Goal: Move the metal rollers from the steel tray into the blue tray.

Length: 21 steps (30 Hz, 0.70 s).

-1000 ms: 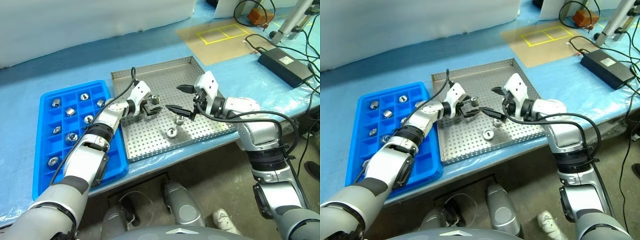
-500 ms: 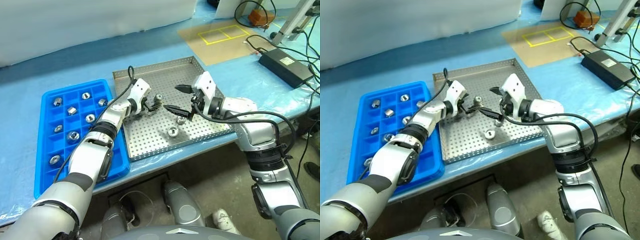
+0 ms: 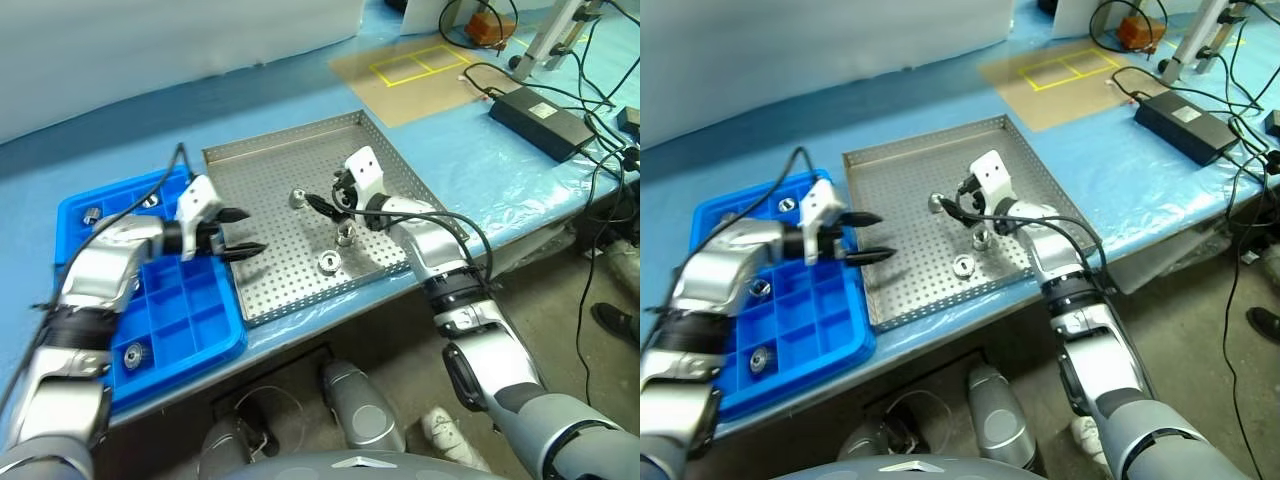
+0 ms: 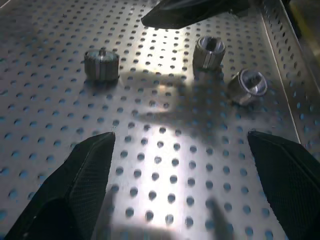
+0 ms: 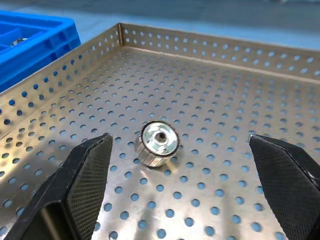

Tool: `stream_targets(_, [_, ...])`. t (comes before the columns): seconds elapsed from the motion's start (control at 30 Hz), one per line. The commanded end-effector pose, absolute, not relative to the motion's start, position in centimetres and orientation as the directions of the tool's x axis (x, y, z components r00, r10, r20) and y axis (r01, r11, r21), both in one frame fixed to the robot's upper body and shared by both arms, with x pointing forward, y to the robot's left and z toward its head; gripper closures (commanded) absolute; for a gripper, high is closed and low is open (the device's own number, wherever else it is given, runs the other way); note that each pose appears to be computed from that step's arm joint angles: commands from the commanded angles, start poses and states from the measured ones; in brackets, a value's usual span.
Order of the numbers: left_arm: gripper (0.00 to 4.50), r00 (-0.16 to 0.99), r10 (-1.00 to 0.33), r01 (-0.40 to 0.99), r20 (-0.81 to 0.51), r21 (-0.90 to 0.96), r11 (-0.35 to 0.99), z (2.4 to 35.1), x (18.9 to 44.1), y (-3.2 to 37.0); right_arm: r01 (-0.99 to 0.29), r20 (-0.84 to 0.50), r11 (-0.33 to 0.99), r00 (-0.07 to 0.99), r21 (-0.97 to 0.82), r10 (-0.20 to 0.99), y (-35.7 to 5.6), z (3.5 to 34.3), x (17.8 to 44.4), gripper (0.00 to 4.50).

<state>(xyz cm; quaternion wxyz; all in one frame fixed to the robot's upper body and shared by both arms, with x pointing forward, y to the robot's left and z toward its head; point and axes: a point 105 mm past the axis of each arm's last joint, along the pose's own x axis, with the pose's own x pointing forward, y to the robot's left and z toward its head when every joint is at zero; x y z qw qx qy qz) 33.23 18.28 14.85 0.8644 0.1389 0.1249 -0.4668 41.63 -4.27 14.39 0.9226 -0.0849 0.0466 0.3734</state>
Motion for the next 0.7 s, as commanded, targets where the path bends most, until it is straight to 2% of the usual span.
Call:
stream_targets(0.03, [0.03,0.584,-0.764,0.812,-0.275,0.194,0.551,18.0,32.5,18.8,-0.716,-0.072,0.688,0.697,-0.12,0.713,-2.5,16.3,42.1,0.0])
stream_targets(0.2, [0.03,0.577,-0.778,0.817,-0.248,0.2,0.542,18.8,30.9,17.7,-0.714,-0.067,0.691,0.699,-0.111,0.712,0.4,16.0,42.7,0.0])
stream_targets(0.43, [0.03,0.579,-0.764,0.815,-0.283,0.22,0.536,18.4,30.2,17.5,-0.515,-0.107,0.854,0.855,-0.069,0.507,-2.1,14.4,45.6,0.0])
stream_targets(0.57, [0.03,0.58,-0.766,0.814,-0.277,0.22,0.537,18.4,30.1,17.2,-0.497,-0.085,0.865,0.867,-0.065,0.491,-1.9,14.5,45.7,0.0])
stream_targets(0.7, [0.03,0.583,-0.769,0.812,-0.262,0.213,0.543,18.6,30.0,17.0,-0.537,-0.09,0.842,0.842,-0.055,0.531,-0.2,13.9,45.0,0.0])
